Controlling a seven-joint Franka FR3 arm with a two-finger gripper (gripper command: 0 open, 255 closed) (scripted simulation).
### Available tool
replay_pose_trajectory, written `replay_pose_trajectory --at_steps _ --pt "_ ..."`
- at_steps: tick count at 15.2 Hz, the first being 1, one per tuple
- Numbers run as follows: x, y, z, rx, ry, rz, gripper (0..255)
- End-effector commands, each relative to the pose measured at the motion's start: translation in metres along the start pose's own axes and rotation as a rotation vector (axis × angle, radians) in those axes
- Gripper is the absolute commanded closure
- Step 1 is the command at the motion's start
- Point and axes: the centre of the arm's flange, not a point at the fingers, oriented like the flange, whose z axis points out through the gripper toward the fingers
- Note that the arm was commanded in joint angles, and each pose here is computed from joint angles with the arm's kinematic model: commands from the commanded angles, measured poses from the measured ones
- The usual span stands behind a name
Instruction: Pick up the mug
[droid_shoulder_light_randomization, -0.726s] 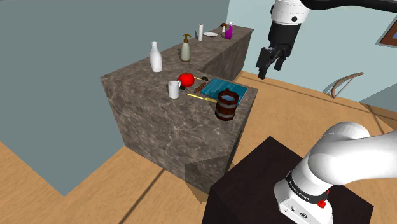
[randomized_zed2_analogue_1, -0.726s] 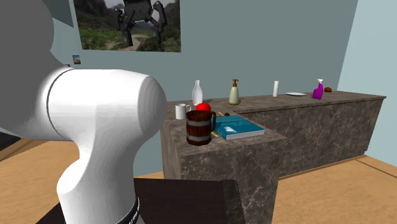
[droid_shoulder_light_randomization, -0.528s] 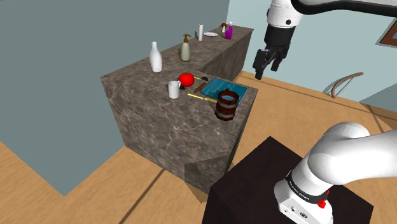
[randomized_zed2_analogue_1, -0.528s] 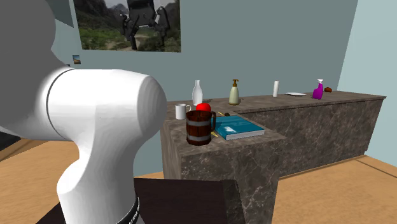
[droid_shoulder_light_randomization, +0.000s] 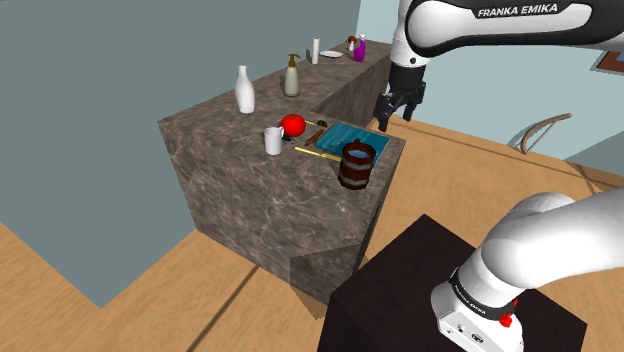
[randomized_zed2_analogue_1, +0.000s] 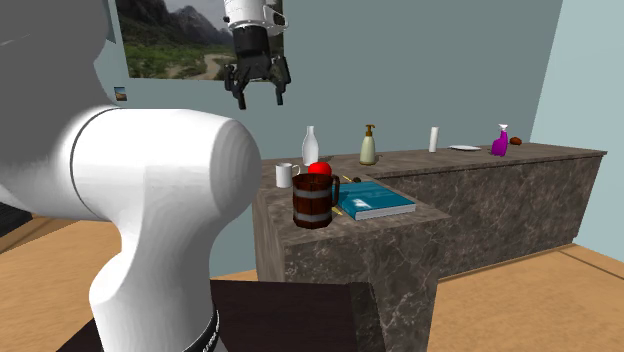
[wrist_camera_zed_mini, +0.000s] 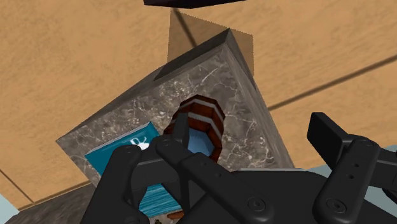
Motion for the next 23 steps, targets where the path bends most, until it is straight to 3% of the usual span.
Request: replay_pose_trajectory --at_steps 1,23 --pt "0.022 0.009 0.014 -0.003 -0.001 0.016 0" --pt "0.230 0.105 0.195 -0.029 -0.034 0.189 0"
